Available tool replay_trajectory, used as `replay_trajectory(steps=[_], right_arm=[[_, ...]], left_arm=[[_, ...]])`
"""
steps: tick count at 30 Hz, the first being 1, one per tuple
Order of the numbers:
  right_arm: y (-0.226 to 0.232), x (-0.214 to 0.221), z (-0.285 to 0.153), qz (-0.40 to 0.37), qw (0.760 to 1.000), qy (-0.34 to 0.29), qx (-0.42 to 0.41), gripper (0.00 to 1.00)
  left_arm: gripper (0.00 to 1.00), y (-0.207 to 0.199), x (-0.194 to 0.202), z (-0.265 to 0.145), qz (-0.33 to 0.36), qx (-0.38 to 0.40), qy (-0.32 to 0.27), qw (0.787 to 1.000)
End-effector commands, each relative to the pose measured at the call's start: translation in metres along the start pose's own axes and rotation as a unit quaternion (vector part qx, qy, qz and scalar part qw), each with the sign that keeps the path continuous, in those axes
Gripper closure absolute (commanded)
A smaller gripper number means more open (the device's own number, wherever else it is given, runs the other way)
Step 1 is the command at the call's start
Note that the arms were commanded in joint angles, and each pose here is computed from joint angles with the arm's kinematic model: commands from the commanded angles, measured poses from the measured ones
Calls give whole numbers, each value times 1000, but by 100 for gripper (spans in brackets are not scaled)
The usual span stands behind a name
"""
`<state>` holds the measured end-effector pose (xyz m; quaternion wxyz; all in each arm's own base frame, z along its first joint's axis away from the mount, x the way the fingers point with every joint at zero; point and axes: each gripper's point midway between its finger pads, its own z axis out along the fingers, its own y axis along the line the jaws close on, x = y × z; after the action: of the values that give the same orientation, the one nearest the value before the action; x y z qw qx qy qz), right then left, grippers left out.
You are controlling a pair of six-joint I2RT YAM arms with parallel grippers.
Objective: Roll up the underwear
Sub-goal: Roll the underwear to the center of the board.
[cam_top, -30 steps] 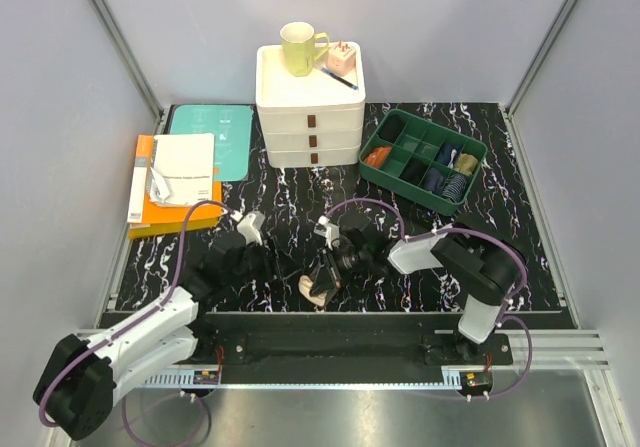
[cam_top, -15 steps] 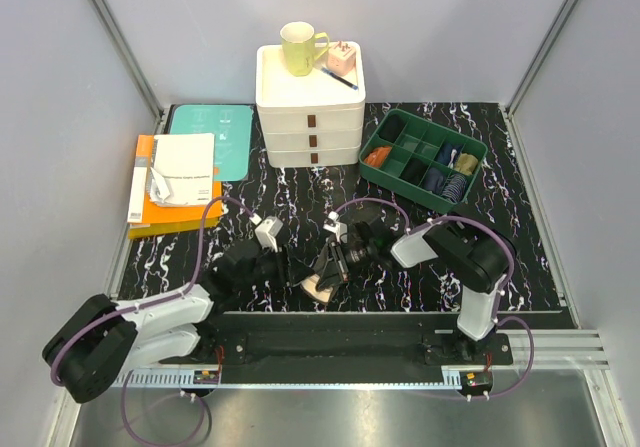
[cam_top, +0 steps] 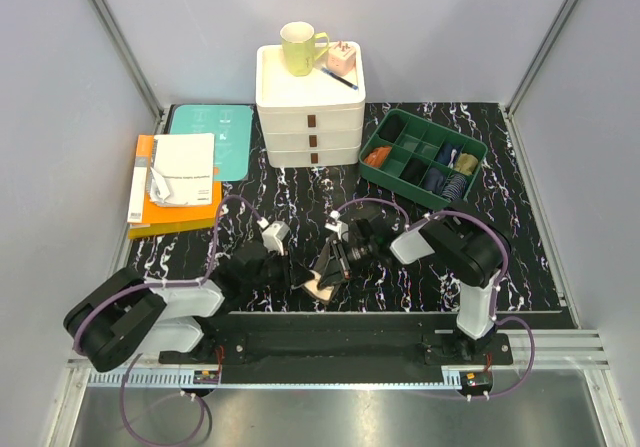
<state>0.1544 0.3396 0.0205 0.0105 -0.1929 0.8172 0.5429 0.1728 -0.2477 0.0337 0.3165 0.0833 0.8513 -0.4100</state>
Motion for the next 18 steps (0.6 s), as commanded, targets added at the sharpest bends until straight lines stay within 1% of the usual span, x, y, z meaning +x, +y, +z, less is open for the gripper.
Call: replay_trajectory(steps=[1, 2, 3, 4, 5, 6, 7, 9, 10, 11, 13, 14, 15, 18], right_arm=[[-13, -10, -2, 3, 999, -14, 29, 91], [-12, -12, -3, 4, 999, -14, 32, 82], [-10, -14, -4, 3, 999, -15, 34, 74], [-2, -19, -8, -10, 999, -24, 35, 57], [-5, -21, -12, 1, 998, -27, 59, 41], [-2, -23, -15, -3, 998, -29, 64, 34], [10, -28, -20, -24, 997, -35, 61, 25], [13, -30, -30, -22, 995, -46, 87, 21], [24, -36, -38, -38, 993, -64, 93, 20], [16, -37, -45, -22, 988, -75, 134, 18], [19, -40, -60, -6, 980, -99, 172, 17], [7, -35, -67, 17, 971, -108, 212, 17], [10, -36, -72, 40, 967, -125, 217, 17], [0, -24, -78, 82, 957, -148, 236, 18]], left_arm=[[89, 2, -8, 7, 8, -5, -24, 1000], [96, 9, -6, 9, -1, -23, -18, 1000], [100, 15, -2, 11, -7, -36, -9, 999], [100, 16, -2, 13, -11, -45, -5, 999], [100, 26, 2, 13, -24, -71, 3, 997], [100, 30, 5, 14, -30, -82, 10, 996], [100, 31, 5, 15, -34, -88, 12, 995], [100, 39, 11, 15, -53, -112, 26, 992], [100, 39, 11, 16, -59, -115, 29, 991], [100, 40, 15, 16, -69, -121, 36, 990], [100, 39, 16, 16, -79, -121, 41, 989], [100, 37, 17, 17, -86, -117, 42, 988], [100, 35, 15, 17, -89, -112, 39, 989], [100, 30, 14, 16, -100, -104, 34, 989]])
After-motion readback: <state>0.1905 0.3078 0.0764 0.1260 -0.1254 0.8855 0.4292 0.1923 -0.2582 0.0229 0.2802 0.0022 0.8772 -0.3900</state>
